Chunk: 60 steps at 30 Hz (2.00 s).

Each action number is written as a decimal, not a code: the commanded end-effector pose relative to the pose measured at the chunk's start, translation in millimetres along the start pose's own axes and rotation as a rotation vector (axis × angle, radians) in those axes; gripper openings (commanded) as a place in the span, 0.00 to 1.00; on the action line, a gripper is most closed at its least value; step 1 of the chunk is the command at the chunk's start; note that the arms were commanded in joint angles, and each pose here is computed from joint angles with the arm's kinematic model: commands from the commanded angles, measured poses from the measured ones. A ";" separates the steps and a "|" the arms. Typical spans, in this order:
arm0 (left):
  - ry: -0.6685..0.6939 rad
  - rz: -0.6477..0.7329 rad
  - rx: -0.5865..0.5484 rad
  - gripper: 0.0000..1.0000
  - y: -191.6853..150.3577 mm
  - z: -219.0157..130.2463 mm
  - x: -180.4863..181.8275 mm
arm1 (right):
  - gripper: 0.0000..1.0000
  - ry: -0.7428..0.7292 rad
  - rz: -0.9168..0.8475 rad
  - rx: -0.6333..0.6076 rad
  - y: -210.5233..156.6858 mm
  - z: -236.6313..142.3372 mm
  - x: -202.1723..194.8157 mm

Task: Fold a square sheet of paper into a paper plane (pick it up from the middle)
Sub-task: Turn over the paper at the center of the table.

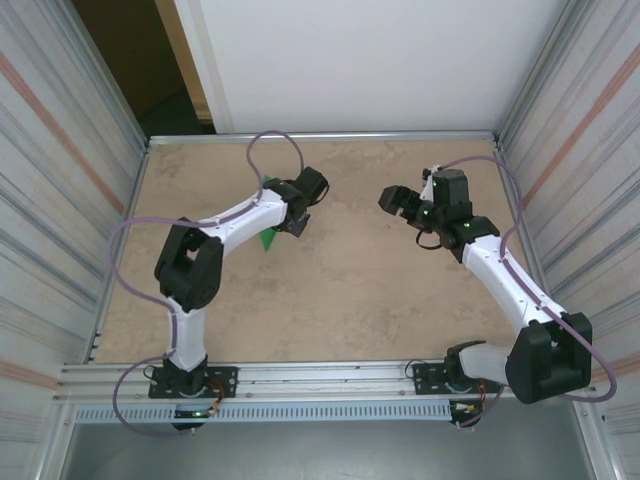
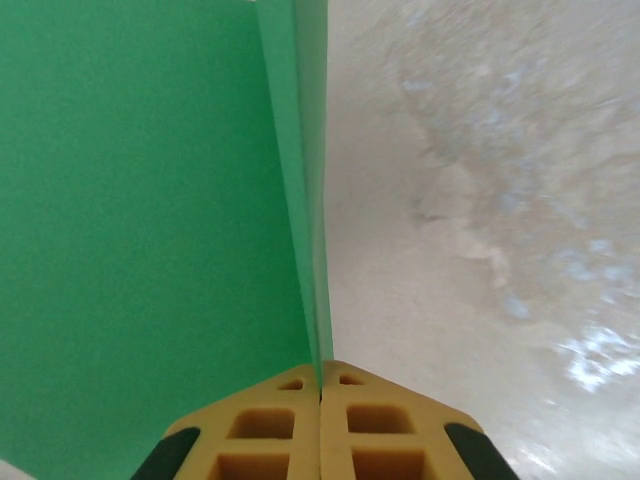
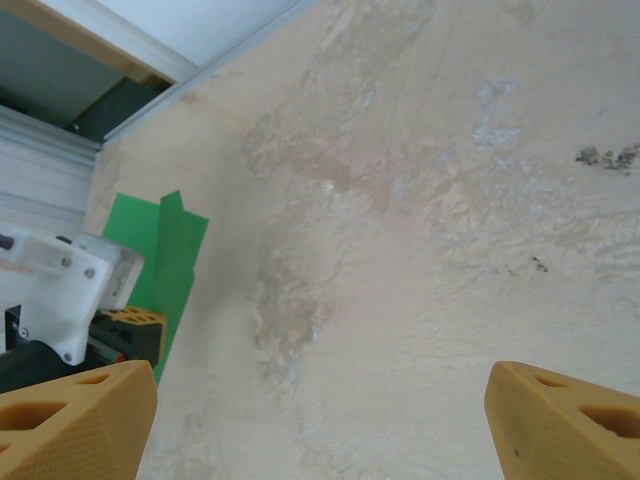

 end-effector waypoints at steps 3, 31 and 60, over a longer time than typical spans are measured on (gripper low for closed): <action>0.194 0.095 0.048 0.06 2.3 8.9 -1.5 | 0.85 -0.036 -0.001 -0.007 -0.2 -5.5 -8.6; 0.160 0.159 0.127 0.17 -2.0 48.5 -60.5 | 0.82 -0.030 0.085 0.077 -7.3 16.8 -18.6; -0.791 -0.637 0.026 0.59 -9.1 2.8 -6.4 | 0.82 -0.017 0.105 0.104 -8.9 29.3 -19.9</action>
Point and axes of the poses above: each hand's point on the last joint's axis, 136 mm out from that joint toward the fingers, its own z axis out along the fingers, its own x axis along the line the jaws close on, y = z × x, the point moved 6 cm from there along -z, back along the fingers, and after that the axes turned 1 degree about -z, right-handed, at the moved point
